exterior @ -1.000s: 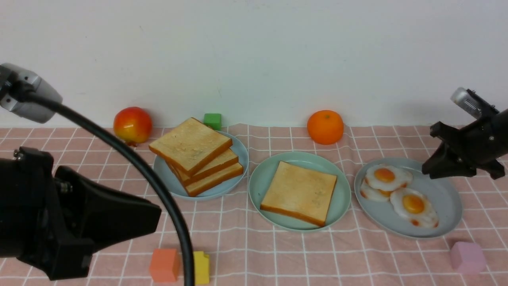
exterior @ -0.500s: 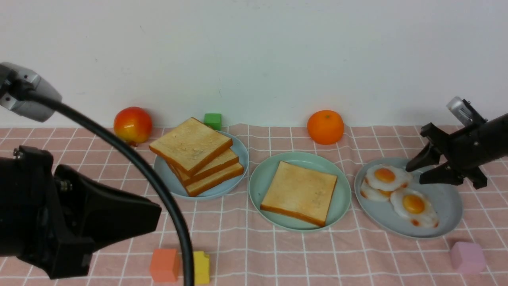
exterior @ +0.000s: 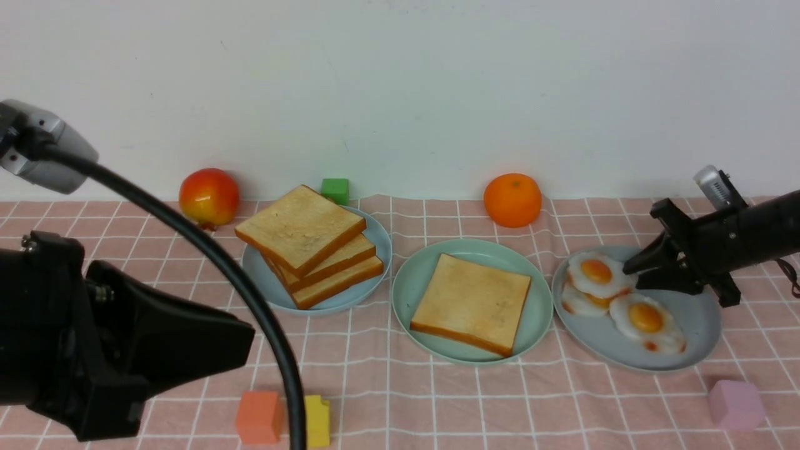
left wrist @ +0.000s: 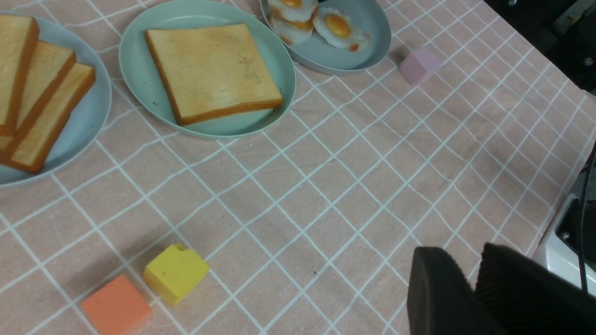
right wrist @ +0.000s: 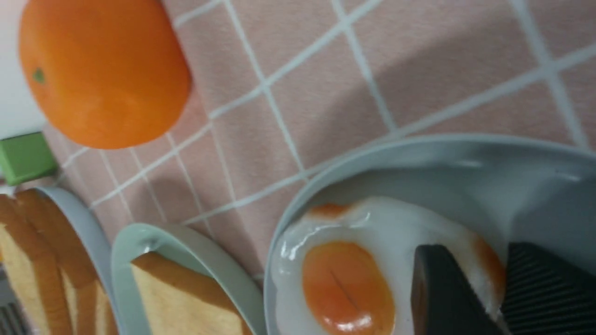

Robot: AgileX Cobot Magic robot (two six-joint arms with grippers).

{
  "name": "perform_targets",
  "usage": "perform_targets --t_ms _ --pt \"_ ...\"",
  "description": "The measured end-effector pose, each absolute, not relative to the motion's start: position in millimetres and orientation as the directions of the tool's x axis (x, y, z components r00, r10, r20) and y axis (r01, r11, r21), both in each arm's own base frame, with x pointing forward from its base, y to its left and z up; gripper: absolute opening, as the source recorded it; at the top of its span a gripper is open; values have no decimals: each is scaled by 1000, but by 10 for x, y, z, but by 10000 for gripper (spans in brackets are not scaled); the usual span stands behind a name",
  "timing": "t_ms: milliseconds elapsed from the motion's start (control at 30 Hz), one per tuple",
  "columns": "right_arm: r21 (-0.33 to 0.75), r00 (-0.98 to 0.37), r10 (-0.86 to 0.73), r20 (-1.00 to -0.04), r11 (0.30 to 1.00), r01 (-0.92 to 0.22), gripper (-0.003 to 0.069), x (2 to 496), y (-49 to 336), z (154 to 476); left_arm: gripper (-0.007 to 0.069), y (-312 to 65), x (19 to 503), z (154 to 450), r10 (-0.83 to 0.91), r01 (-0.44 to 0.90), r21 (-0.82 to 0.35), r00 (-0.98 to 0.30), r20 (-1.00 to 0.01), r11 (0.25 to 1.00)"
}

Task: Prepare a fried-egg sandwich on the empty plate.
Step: Use the right arm to grab a fried egg

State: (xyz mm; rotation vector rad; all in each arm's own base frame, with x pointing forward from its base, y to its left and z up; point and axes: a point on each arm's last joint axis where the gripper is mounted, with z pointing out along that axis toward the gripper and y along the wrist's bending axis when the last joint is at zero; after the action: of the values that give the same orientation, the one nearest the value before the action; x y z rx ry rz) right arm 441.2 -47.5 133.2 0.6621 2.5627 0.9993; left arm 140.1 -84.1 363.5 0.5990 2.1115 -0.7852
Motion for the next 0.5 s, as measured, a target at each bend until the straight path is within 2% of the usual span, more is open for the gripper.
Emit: perform_targets --t_ms 167,333,500 --pt "702 -850 509 -134 654 282 244 4417 -470 1338 181 -841 1400 3635 150 637 -329 -578 -802 697" --pt "700 -877 449 -172 682 212 237 4405 -453 1345 183 -840 1400 3634 150 637 -329 -578 -802 697" --pt "703 -894 405 -194 693 162 126 4392 -439 1352 188 -841 1399 3634 151 638 -329 -579 -801 696"
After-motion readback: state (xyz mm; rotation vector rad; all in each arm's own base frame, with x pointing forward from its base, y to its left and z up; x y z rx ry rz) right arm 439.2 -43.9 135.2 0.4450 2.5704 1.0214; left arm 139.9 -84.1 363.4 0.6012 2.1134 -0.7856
